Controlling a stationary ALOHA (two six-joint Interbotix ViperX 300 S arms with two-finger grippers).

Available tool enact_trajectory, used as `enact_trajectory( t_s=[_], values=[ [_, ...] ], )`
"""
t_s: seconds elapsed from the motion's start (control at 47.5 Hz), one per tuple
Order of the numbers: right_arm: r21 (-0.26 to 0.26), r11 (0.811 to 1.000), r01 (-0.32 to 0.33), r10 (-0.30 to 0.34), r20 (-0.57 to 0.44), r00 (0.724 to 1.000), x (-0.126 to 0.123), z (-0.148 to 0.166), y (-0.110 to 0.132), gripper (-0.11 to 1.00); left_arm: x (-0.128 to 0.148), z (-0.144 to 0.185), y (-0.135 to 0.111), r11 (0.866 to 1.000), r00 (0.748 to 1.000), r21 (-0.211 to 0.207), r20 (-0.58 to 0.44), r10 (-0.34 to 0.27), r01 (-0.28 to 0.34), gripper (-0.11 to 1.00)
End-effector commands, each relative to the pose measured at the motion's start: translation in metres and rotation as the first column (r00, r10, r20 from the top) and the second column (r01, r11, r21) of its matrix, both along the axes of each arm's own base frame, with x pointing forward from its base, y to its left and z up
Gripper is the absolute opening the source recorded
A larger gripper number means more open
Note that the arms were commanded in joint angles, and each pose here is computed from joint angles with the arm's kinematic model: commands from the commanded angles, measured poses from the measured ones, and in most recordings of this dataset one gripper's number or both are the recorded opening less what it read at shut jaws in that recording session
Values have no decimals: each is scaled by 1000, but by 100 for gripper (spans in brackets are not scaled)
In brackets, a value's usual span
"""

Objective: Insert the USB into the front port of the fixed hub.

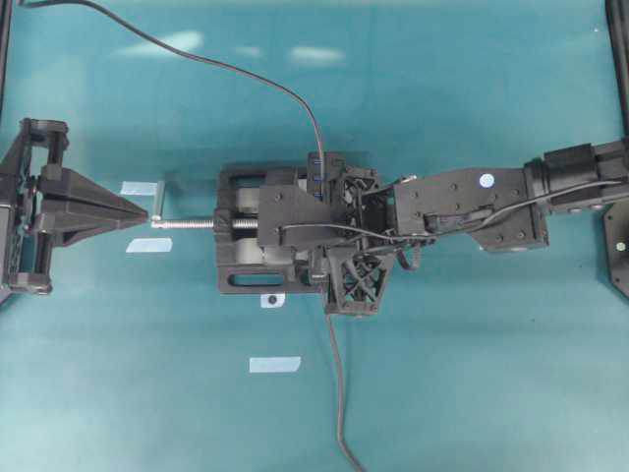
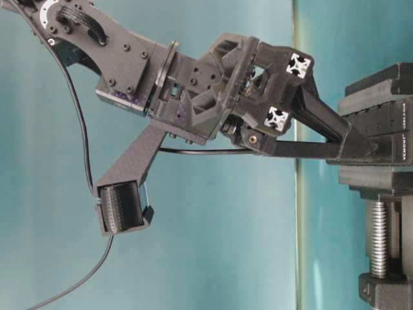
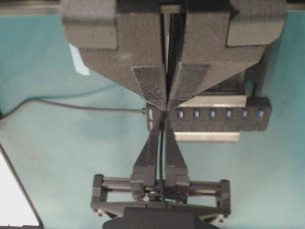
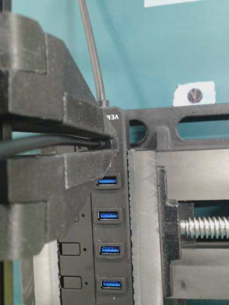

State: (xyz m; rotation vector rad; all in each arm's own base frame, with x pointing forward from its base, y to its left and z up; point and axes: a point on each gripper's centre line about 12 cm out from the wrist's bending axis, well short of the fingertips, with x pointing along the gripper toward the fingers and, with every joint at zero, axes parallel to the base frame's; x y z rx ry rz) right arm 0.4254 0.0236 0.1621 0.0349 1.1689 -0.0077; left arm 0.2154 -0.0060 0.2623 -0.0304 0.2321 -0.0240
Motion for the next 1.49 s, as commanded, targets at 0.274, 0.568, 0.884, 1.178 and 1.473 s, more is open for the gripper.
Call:
enact_trajectory(
  t_s=[0.274, 0.568, 0.884, 1.178, 1.473],
  values=[
    [6, 1000, -8, 9, -14, 1000, -3, -2, 9, 7, 2, 5, 0, 1000, 1000, -1, 18, -2, 2, 0],
    [8, 1000, -6, 6, 1, 1000, -1, 3, 8, 7, 2, 5, 0, 1000, 1000, -2, 18, -1, 1, 0],
    [9, 1000, -4, 4, 24, 1000, 1, 9, 7, 11, 2, 5, 0, 1000, 1000, -1, 20, -2, 2, 0],
    [10, 1000, -3, 3, 24, 1000, 1, 9, 7, 44, 2, 7, 0, 1000, 1000, -2, 24, -1, 1, 0],
    [8, 1000, -3, 3, 30, 1000, 3, 13, 7, 66, 2, 6, -2, 1000, 1000, -2, 20, -7, 8, 0]
  ],
)
